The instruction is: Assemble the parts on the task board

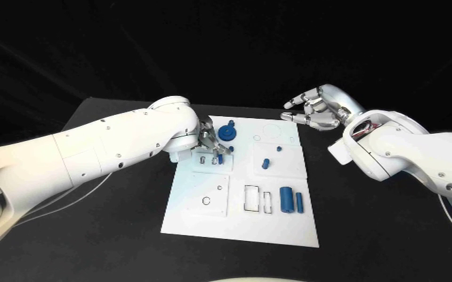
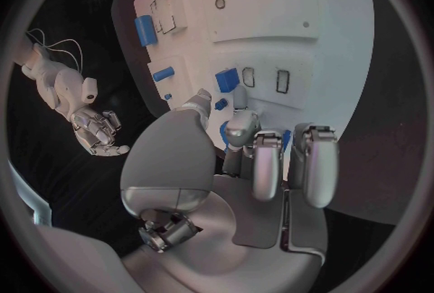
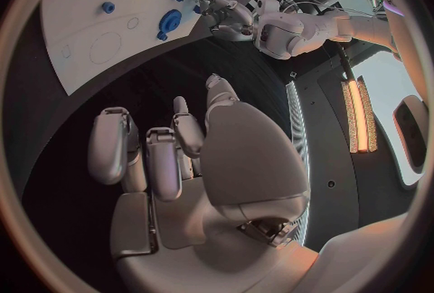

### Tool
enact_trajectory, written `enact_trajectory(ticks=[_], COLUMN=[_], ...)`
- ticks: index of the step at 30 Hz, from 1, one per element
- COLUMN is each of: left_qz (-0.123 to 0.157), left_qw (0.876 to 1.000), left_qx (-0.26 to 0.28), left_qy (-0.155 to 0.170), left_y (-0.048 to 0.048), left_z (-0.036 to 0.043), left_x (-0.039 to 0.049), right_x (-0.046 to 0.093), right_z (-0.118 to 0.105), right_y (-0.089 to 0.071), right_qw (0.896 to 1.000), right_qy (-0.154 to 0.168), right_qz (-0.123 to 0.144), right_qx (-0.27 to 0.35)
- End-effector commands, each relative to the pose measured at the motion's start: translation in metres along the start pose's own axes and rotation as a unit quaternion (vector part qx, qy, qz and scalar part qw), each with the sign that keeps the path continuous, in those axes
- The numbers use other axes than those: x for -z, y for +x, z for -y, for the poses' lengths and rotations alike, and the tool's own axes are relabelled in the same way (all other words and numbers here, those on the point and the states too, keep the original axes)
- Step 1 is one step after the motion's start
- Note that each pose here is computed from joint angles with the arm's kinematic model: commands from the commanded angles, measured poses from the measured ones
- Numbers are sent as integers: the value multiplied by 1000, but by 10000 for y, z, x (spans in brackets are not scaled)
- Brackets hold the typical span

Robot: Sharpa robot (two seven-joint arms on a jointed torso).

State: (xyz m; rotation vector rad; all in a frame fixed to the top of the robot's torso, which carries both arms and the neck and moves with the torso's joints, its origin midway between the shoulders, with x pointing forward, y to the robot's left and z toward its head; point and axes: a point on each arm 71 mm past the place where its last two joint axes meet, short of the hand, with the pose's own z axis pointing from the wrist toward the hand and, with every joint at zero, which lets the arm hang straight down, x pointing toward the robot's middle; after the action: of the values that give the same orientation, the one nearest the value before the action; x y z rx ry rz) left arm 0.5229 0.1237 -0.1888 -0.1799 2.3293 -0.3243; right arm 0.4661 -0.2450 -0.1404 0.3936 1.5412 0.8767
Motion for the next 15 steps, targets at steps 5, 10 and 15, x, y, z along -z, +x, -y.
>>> enact_trajectory(ticks=[5, 10, 15], left_qz=[-10, -13, -16], left_qw=[1000, 1000, 1000], left_qx=[-18, -21, -24], left_qy=[-11, -9, -8], left_y=[12, 20, 32], left_z=[-4, 10, 22], left_x=[2, -1, -7], right_x=[-3, -4, -6], right_z=[-2, -2, 0], right_y=[18, 23, 27], right_qw=[1000, 1000, 1000], right_qy=[-2, -1, -1], right_qz=[-7, -8, -9], right_qx=[4, 4, 4])
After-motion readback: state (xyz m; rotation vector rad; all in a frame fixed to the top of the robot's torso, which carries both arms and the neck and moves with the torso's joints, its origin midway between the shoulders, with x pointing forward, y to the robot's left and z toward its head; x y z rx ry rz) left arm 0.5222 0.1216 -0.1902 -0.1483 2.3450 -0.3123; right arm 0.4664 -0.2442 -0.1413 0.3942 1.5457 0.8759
